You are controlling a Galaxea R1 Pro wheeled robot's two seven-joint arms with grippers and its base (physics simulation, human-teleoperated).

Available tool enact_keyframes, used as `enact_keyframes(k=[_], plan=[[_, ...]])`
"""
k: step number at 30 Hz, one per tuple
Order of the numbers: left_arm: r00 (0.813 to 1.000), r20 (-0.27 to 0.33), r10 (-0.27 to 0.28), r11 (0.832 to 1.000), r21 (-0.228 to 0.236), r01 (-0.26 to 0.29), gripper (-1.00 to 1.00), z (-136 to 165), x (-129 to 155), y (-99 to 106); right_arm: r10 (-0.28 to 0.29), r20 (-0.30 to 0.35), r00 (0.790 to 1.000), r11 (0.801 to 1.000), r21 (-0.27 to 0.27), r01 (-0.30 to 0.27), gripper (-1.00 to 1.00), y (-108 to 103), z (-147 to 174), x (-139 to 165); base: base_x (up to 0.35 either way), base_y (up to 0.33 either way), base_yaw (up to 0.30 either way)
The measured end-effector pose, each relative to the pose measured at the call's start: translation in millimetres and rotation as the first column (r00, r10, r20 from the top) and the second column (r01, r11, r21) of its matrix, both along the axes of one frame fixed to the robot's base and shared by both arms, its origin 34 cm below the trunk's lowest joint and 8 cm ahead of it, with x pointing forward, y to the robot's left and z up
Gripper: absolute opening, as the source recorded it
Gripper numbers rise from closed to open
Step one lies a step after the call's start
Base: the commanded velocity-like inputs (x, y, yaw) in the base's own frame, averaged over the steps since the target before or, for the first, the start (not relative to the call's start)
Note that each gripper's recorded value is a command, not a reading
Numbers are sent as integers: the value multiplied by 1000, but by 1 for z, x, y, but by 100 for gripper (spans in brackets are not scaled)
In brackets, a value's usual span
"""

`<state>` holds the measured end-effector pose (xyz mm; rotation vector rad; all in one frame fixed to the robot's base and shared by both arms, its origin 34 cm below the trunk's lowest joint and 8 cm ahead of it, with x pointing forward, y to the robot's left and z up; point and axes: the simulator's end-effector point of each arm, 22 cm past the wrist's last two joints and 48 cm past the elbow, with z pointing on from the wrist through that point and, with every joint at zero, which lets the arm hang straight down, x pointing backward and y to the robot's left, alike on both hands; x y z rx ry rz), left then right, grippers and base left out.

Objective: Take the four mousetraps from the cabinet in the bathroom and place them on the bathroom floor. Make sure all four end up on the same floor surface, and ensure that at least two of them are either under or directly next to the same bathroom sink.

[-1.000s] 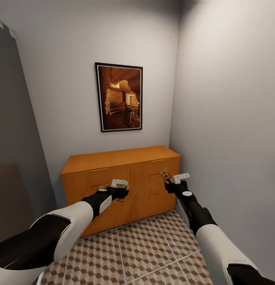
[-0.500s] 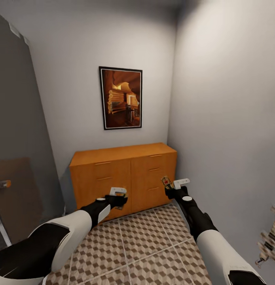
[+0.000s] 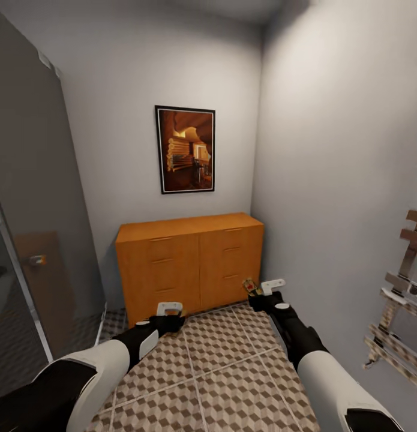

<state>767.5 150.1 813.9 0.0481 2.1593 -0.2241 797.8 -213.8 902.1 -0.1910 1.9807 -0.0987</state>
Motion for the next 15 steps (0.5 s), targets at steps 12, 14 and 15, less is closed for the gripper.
enact_keyframes(k=[12, 14, 15], plan=[[997, -48, 59, 997, -52, -61, -100, -25, -16, 15, 41, -113, 993, 999, 13, -40, -100, 11, -51, -19, -346, 0, 0], [997, -49, 60, 997, -52, -62, -100, -26, -16, 16, 44, -115, 992, 999, 15, -42, -100, 12, -52, -19, -347, 0, 0], [997, -49, 60, 997, -53, -63, -100, -26, -16, 16, 44, -116, 992, 999, 16, -43, -100, 13, -52, -20, -347, 0, 0]])
